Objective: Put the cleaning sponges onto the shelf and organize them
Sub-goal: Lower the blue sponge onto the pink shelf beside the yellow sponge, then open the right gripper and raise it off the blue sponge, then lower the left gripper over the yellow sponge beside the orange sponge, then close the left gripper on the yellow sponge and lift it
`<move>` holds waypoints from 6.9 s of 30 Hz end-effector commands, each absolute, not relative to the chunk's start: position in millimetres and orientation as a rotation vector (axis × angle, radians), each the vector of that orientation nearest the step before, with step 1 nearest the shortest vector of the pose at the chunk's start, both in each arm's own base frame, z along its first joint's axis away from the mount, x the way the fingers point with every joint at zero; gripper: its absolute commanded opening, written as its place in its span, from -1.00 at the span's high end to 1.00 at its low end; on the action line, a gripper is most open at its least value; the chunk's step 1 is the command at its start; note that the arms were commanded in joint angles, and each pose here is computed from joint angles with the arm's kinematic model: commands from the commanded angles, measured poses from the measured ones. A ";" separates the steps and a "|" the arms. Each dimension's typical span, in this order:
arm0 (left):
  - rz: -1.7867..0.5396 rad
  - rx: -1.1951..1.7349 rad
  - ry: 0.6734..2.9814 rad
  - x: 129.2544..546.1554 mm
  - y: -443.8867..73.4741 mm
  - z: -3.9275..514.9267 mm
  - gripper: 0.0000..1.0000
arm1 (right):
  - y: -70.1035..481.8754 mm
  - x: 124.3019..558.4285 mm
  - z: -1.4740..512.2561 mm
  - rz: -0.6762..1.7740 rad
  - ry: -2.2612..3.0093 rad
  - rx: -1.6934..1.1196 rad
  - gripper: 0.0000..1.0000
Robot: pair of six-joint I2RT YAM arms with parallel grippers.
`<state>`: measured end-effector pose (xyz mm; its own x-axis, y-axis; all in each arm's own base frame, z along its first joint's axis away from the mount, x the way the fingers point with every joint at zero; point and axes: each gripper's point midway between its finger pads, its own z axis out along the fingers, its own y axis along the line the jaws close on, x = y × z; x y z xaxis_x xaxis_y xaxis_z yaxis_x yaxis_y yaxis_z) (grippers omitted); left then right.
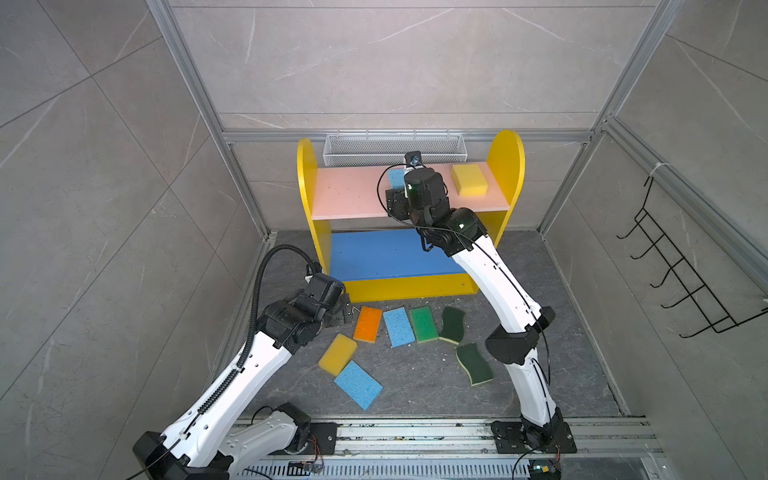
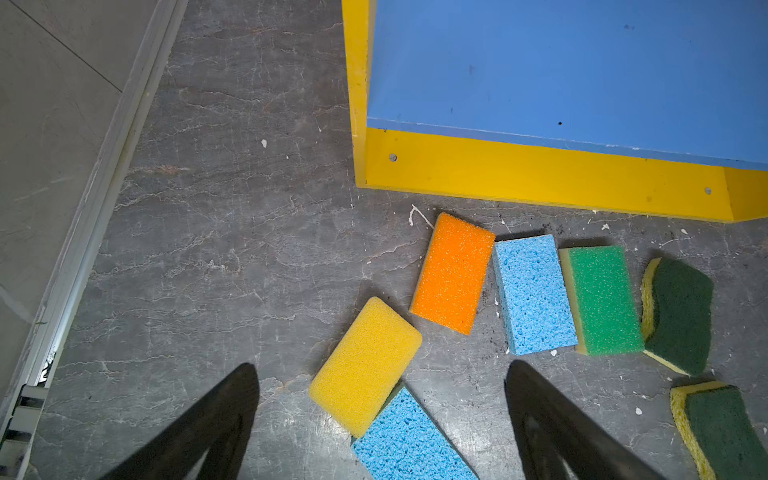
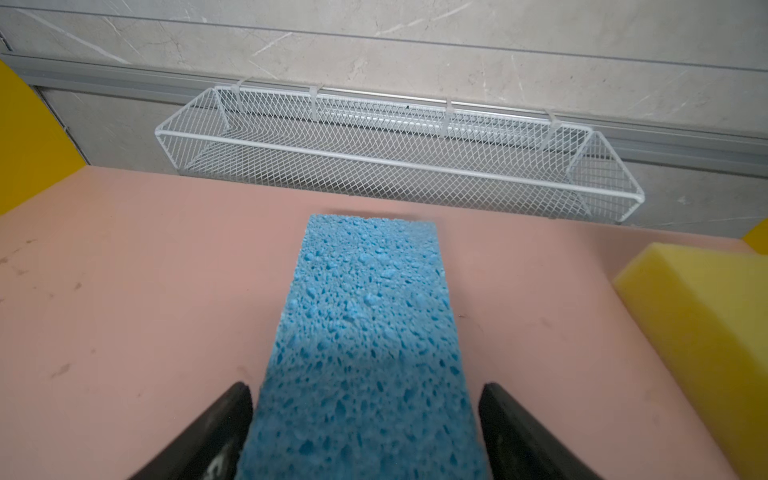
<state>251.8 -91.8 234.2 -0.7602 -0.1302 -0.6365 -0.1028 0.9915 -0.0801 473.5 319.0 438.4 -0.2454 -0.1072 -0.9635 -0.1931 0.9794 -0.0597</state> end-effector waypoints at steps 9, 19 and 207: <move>-0.040 -0.164 2.399 254.9 -86.3 250.8 -0.92 | 308.4 454.4 467.8 0.129 1.793 -0.247 -0.90; -0.020 -0.183 2.395 249.8 -78.8 252.3 -0.92 | 300.1 439.7 487.3 0.175 1.773 -0.254 -0.98; -0.186 -0.736 2.894 216.9 -48.4 43.9 -0.99 | 164.2 218.5 211.6 0.320 2.558 -0.285 -0.97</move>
